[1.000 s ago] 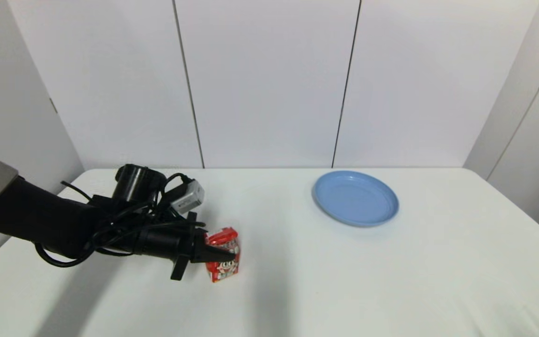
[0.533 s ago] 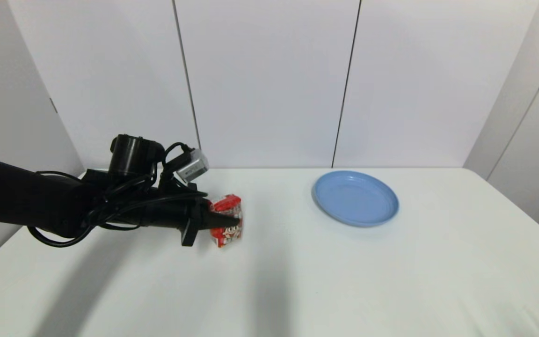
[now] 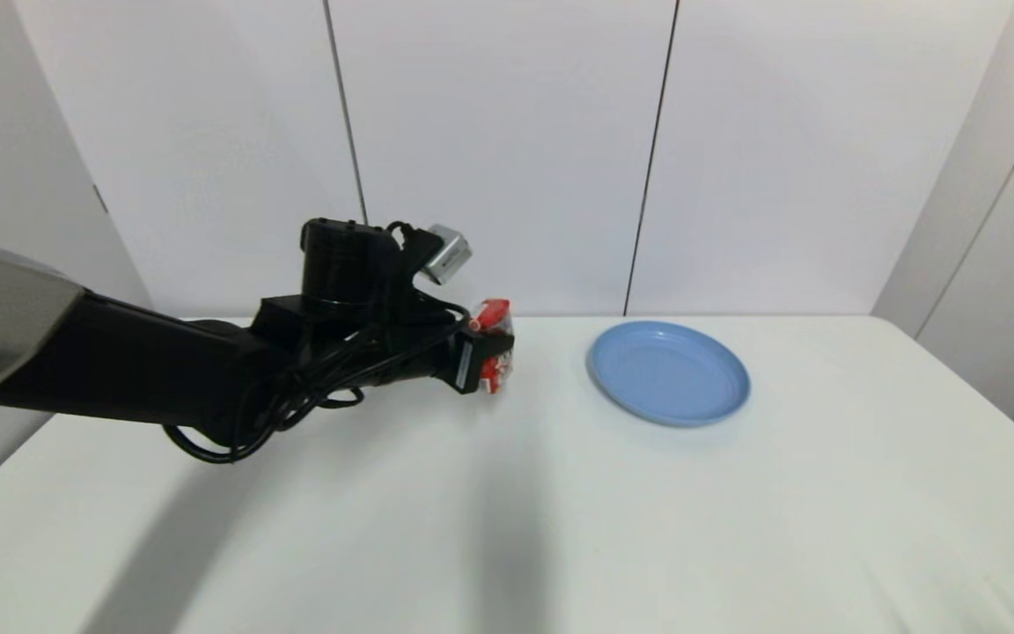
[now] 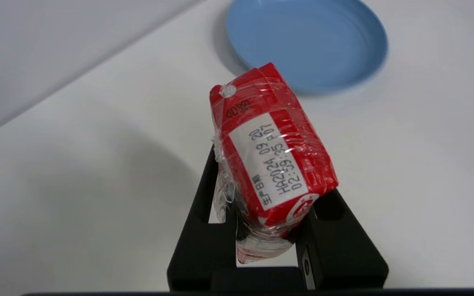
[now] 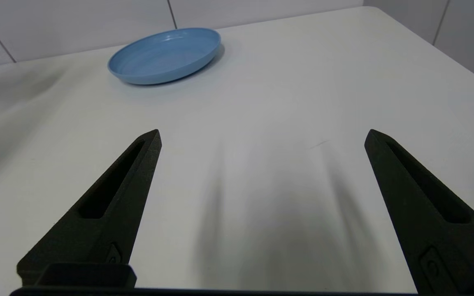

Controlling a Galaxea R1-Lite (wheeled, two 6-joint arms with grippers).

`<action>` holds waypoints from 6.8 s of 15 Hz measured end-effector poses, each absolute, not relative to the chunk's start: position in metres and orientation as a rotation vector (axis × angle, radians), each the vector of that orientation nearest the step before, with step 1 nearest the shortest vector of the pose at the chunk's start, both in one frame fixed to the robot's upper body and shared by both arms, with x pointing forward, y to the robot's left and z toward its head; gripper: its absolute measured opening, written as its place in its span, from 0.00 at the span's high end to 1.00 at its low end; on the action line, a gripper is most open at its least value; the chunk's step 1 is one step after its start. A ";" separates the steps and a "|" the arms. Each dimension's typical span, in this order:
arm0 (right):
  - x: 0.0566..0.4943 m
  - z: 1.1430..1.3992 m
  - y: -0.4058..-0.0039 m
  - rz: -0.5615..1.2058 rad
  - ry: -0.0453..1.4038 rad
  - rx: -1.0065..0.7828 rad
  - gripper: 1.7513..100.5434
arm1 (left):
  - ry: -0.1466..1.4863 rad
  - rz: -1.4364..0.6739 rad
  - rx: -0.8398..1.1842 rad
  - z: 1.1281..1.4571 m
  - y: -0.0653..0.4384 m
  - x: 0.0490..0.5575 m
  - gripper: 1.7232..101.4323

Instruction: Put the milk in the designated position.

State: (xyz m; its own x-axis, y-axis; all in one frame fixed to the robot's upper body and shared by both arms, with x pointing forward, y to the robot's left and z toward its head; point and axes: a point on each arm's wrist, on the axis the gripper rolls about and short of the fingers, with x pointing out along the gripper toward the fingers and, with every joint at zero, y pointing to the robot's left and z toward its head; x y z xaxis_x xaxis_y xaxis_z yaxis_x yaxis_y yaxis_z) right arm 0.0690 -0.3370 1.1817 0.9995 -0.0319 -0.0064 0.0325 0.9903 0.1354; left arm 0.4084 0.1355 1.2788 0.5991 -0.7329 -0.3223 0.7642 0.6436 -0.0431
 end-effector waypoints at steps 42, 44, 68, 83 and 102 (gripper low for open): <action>0.069 1.182 -0.337 -0.033 0.004 0.135 0.03 | 0.320 -0.519 0.041 1.285 0.071 0.434 0.09; 0.069 1.182 -0.337 -0.033 0.004 0.136 0.03 | 0.317 -0.529 0.079 1.310 0.092 0.403 0.07; 0.069 1.182 -0.337 -0.033 0.004 0.136 0.03 | 0.215 -0.022 0.218 1.259 0.332 0.131 0.04; 0.069 1.182 -0.337 -0.033 0.004 0.135 0.03 | 0.007 -0.054 0.119 1.183 0.332 0.070 0.04; 0.069 1.182 -0.337 -0.033 0.004 0.137 0.03 | -0.004 -0.015 0.035 1.183 0.333 0.069 0.04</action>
